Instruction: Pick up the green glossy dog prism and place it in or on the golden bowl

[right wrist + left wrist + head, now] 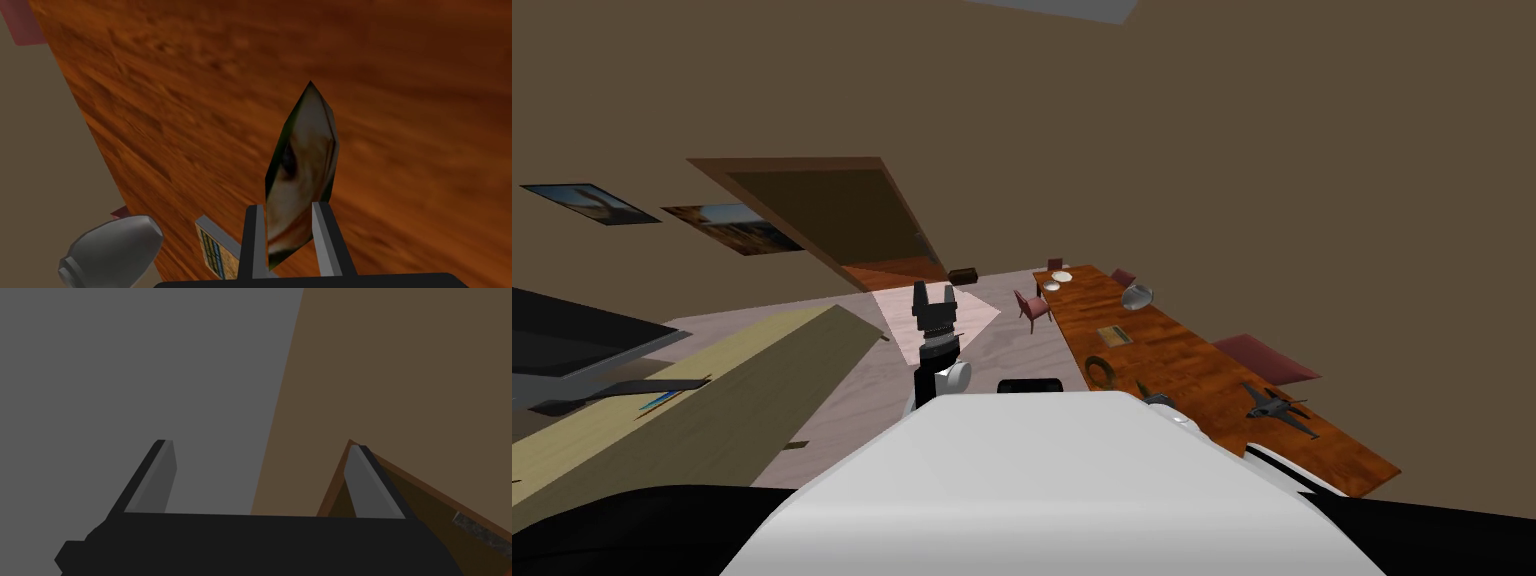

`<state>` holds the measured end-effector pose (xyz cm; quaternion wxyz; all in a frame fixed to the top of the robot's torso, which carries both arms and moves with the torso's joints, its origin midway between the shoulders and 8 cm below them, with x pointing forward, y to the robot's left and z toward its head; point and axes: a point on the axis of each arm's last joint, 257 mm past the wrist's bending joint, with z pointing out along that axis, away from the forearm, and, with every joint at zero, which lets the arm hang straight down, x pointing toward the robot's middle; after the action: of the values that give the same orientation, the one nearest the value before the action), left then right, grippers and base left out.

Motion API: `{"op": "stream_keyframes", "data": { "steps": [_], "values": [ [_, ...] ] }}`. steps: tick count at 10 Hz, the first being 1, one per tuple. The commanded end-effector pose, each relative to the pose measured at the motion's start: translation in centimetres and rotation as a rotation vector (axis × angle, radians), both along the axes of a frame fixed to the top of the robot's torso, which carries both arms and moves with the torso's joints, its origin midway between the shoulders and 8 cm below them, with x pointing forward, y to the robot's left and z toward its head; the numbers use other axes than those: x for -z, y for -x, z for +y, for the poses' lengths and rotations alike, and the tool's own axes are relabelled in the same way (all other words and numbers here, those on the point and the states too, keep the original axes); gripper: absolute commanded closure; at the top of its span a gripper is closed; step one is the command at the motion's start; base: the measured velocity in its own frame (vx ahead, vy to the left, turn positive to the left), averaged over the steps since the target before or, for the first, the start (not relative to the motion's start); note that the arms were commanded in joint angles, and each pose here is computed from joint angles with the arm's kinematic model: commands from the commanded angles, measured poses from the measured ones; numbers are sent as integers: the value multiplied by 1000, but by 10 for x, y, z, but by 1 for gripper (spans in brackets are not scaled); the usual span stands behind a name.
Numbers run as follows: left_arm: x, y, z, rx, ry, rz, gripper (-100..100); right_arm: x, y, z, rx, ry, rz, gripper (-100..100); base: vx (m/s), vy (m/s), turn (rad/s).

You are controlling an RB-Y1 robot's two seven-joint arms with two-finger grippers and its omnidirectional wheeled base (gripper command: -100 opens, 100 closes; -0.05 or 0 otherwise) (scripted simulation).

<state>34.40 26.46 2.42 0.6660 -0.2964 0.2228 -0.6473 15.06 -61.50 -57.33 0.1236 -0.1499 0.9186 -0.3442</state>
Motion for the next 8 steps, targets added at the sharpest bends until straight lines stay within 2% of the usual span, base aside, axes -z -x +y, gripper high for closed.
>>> {"op": "stream_keyframes", "data": {
  "steps": [1, 8],
  "values": [
    [0, 0, 0, 0, 0, 0, 0, -2, -1, -1, -19, 52, 16, 100, -84, 34, 48],
    [0, 0, 0, 0, 0, 0, 0, -17, -4, -6, -58, 215, 52, 100, -50, 28, 40]
  ]
}}
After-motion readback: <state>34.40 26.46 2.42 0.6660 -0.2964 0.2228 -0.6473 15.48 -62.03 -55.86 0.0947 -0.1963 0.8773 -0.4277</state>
